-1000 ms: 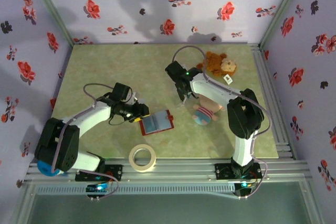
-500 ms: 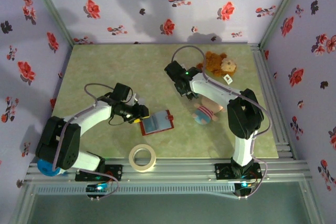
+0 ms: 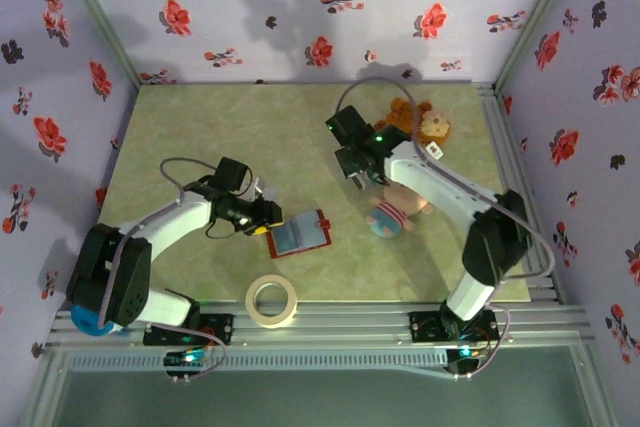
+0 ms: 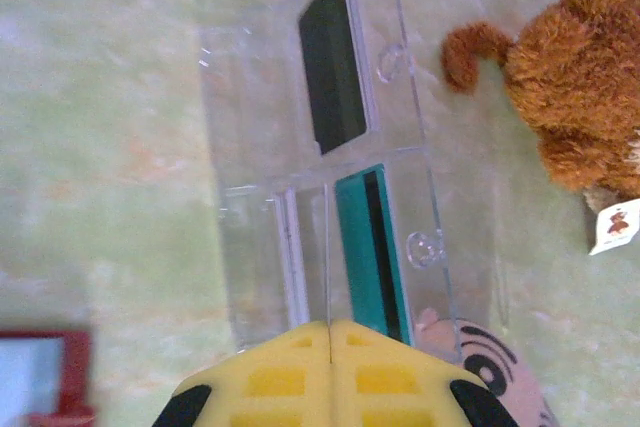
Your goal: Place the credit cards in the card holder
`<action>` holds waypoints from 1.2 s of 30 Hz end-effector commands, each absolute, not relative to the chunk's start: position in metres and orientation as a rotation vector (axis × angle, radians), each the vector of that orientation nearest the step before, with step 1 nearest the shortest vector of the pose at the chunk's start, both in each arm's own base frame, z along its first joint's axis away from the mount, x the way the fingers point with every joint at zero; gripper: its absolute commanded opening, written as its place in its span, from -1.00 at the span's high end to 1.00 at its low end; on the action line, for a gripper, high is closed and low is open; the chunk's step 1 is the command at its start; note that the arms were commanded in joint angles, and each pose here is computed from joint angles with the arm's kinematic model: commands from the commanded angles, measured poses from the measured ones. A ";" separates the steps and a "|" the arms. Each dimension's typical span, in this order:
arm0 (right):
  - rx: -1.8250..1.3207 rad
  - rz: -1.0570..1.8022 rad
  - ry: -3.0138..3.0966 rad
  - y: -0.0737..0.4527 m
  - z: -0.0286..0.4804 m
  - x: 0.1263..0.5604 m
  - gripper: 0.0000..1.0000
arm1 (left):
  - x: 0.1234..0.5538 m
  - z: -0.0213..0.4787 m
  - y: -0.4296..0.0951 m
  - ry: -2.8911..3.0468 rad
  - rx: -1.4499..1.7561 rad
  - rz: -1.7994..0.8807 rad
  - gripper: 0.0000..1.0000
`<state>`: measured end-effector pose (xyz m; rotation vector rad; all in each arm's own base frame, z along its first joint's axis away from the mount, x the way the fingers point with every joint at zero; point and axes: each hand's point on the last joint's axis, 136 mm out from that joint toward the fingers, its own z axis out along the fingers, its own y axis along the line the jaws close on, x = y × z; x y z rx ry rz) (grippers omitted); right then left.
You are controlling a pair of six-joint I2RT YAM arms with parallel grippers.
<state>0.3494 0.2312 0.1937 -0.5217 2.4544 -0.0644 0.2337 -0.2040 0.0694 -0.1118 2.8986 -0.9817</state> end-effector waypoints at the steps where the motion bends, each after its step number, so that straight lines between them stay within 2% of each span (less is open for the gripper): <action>1: -0.545 0.211 2.461 0.250 0.205 0.321 1.00 | 0.222 0.066 -0.204 2.920 -0.110 -1.017 0.13; 8: -0.532 0.989 2.522 0.319 0.178 0.257 1.00 | 0.225 0.057 -0.205 2.926 -0.151 -1.019 0.18; 12: -0.528 1.237 2.560 0.342 0.148 0.239 1.00 | 0.225 0.047 -0.205 2.962 -0.170 -1.001 0.41; 19: -0.525 1.367 2.648 0.358 0.108 0.233 1.00 | 0.224 0.039 -0.196 3.004 -0.168 -0.901 0.50; 36: -0.455 1.252 2.807 0.336 0.045 0.238 1.00 | 0.218 0.024 -0.183 3.060 -0.180 -0.790 0.68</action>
